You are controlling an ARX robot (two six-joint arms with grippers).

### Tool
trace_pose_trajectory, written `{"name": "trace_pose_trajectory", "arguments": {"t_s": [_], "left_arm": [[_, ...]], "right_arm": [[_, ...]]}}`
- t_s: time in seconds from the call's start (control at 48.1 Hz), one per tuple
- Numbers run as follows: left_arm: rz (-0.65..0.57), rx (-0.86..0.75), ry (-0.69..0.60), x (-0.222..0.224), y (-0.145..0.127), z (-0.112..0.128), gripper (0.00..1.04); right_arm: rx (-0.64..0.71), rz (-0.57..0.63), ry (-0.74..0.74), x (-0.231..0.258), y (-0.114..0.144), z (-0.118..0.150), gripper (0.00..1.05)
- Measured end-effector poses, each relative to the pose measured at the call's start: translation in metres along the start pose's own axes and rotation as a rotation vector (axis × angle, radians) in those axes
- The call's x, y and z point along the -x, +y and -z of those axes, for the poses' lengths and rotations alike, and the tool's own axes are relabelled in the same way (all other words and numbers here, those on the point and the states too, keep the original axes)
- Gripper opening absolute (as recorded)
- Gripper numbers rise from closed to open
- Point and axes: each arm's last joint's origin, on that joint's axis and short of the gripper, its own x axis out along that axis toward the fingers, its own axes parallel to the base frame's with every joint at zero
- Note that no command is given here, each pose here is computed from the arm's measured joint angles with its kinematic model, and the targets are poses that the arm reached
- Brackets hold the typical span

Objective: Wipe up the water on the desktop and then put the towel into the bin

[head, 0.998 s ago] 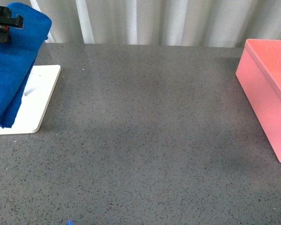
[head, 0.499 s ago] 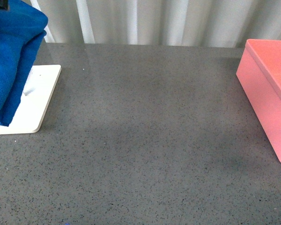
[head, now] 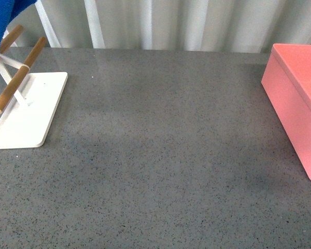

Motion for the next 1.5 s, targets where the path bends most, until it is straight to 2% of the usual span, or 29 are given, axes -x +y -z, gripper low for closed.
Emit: {"name": "trace_pose_trajectory", "arguments": {"t_s": [0.104, 0.333, 0.437, 0.665, 0.728, 0.769, 0.852, 0.936, 1.06, 1.143, 1.497], "left_arm": [[0.157, 0.028, -0.005, 0.009, -0.033, 0.011, 0.04], [0.354, 0.046, 0.052, -0.004, -0.108, 0.047, 0.04], [0.343, 0.031, 0.039, -0.006, -0.117, 0.049, 0.04], [0.331, 0.031, 0.035, -0.007, -0.117, 0.049, 0.04], [0.325, 0.031, 0.034, -0.007, -0.116, 0.049, 0.04], [0.325, 0.031, 0.034, -0.007, -0.116, 0.049, 0.04], [0.335, 0.029, 0.037, -0.007, -0.118, 0.05, 0.04], [0.332, 0.031, 0.037, -0.008, -0.117, 0.05, 0.04], [0.332, 0.031, 0.038, -0.008, -0.117, 0.05, 0.04], [0.333, 0.031, 0.038, -0.008, -0.117, 0.05, 0.04], [0.333, 0.031, 0.038, -0.008, -0.117, 0.05, 0.04]], "right_arm": [[0.0, 0.0, 0.0, 0.0, 0.0, 0.0, 0.98], [0.0, 0.0, 0.0, 0.0, 0.0, 0.0, 0.98], [0.0, 0.0, 0.0, 0.0, 0.0, 0.0, 0.98], [-0.004, -0.005, 0.003, 0.0, 0.0, 0.0, 0.98], [-0.136, -0.119, 0.251, -0.004, -0.001, 0.001, 0.98], [-0.231, -0.168, 0.354, -0.015, -0.006, -0.004, 0.98], [-0.273, -0.254, 0.363, -0.042, -0.014, -0.017, 0.98], [-0.272, -0.396, 0.393, -0.071, -0.018, -0.026, 0.98], [-0.311, -0.705, 0.503, -0.111, -0.006, -0.017, 0.98], [-0.327, -0.844, 0.519, -0.14, 0.009, -0.008, 0.98], [-0.382, -1.053, 0.496, -0.197, 0.067, 0.016, 0.98]]}}
